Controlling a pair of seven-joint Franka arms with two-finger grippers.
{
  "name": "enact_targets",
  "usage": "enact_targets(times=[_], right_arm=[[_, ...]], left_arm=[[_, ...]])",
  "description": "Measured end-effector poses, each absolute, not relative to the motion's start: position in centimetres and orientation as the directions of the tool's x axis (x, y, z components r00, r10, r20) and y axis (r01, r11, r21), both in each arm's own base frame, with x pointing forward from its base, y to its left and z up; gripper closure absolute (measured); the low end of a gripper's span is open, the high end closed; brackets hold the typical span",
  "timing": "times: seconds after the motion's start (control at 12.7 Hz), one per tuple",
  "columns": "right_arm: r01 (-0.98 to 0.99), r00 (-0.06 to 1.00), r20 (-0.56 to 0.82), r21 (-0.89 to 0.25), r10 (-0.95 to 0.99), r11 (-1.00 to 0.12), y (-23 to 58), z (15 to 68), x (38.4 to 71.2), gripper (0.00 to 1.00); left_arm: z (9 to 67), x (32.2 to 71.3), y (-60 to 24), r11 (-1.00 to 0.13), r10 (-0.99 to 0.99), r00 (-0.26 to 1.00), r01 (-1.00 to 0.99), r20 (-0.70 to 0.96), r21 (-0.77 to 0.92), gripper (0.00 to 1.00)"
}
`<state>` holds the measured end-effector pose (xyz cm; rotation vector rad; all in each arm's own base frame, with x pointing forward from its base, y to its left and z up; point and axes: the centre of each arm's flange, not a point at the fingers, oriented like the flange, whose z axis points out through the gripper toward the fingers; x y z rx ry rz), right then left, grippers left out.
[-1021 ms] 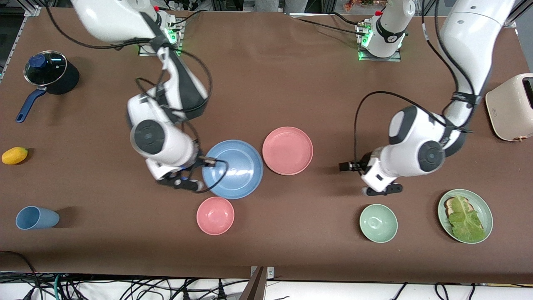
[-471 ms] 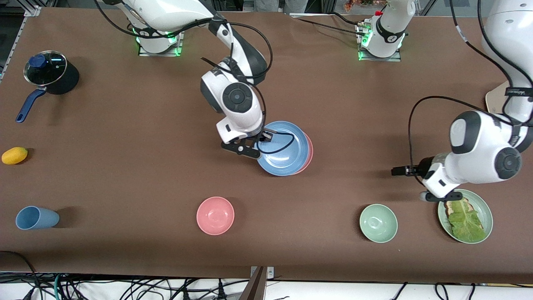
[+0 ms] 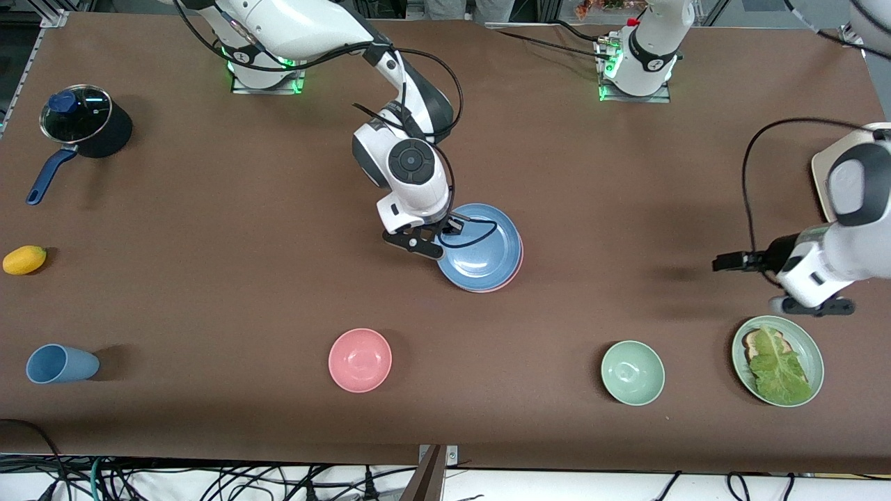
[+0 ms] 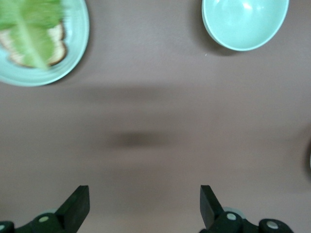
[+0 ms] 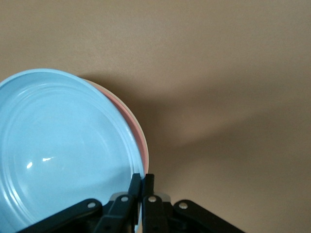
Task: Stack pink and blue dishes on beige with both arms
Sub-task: 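Open the right gripper and lift it away from the blue plate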
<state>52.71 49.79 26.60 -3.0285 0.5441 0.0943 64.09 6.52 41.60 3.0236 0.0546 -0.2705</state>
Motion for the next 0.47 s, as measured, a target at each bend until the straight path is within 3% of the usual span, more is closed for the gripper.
enact_targets(times=[0.31,0.39,0.47], right_arm=[[-0.375,0.926,-0.073,-0.051,-0.371,-0.926,50.7,24.8,52.0,0.95],[-0.378,0.925,-0.070,-0.054,-0.374,-0.924,50.6,24.8,52.1,0.91],[-0.382,0.923,-0.064,-0.058,-0.379,-0.922,50.4,25.1,52.5,0.81]], left_arm=[[49.5,60.6,4.3,-0.998,0.029,0.987,0.036,-0.158,0.044,0.00],[50.8,60.0,3.9,-0.999,0.027,0.988,0.032,-0.153,0.031,0.00],[52.0,59.5,3.5,-0.999,0.027,0.989,0.030,-0.143,0.021,0.00]])
